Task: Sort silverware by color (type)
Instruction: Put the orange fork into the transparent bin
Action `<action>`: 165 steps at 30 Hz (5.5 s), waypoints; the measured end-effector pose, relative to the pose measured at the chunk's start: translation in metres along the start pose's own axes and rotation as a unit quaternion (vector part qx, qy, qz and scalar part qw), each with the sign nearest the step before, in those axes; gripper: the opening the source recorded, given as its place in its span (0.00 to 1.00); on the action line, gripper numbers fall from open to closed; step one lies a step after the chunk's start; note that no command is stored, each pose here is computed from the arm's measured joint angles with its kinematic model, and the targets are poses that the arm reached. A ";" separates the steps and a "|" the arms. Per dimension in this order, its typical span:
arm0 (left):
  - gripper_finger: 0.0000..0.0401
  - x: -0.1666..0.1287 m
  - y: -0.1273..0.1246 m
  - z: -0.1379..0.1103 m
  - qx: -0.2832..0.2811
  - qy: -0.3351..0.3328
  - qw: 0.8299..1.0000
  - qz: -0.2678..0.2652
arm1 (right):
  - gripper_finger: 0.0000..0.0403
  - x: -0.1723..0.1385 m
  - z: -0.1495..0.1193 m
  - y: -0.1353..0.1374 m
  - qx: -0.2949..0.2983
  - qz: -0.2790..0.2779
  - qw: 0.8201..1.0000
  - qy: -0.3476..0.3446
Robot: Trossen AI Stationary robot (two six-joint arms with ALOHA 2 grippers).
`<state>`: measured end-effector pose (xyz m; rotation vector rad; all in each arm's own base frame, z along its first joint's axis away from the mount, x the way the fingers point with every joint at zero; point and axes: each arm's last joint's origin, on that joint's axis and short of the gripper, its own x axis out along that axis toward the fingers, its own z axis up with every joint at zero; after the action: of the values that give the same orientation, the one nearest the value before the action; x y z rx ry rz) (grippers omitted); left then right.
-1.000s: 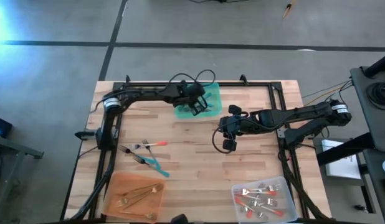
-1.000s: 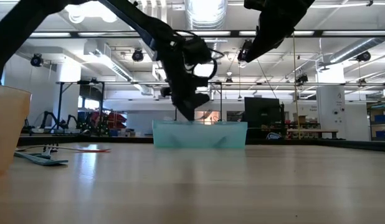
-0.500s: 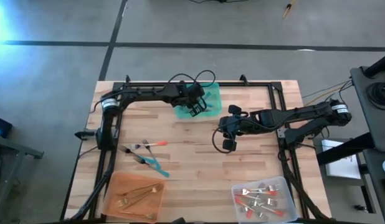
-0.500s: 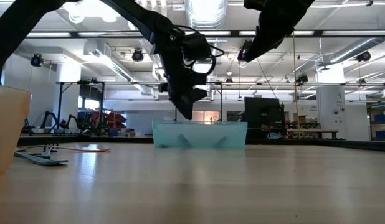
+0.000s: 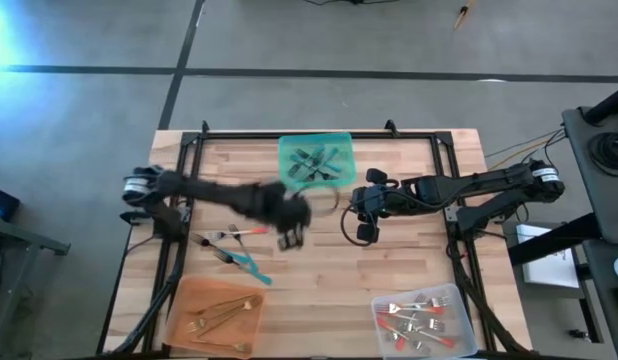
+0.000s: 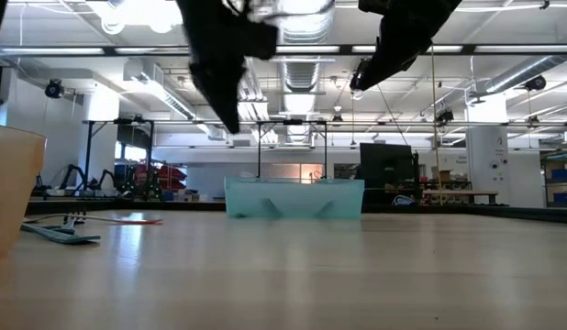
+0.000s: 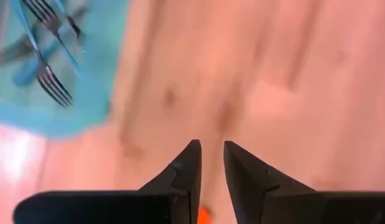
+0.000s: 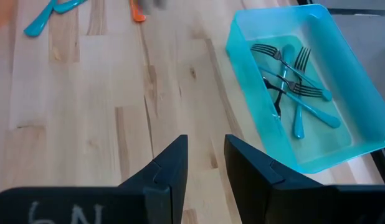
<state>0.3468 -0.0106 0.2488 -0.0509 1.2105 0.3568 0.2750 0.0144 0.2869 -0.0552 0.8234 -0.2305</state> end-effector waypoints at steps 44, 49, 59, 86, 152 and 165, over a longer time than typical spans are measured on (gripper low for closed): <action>0.52 0.027 -0.038 -0.178 0.027 0.082 0.993 0.081 | 0.24 0.000 0.001 0.000 0.001 0.000 1.000 -0.003; 0.52 0.028 -0.033 -0.180 0.058 0.077 0.993 0.072 | 0.24 0.000 0.001 0.000 0.001 0.000 1.000 -0.003; 0.52 0.039 -0.014 -0.175 0.055 0.063 0.996 0.041 | 0.24 0.000 0.001 0.000 0.001 0.000 1.000 -0.003; 0.52 0.065 0.020 -0.170 0.052 0.095 0.994 -0.022 | 0.24 0.000 0.001 0.000 0.001 0.000 1.000 -0.003; 0.00 0.019 0.030 -0.082 0.010 -0.004 0.994 -0.107 | 0.24 0.000 0.001 0.000 0.002 0.001 1.000 -0.006; 0.17 0.068 0.023 -0.102 0.025 0.042 0.995 -0.086 | 0.24 0.000 0.001 0.000 0.002 0.001 1.000 -0.006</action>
<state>0.2680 0.0046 0.1531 -0.1270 1.2887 0.1746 0.2759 0.0145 0.2877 -0.0528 0.8108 -0.2302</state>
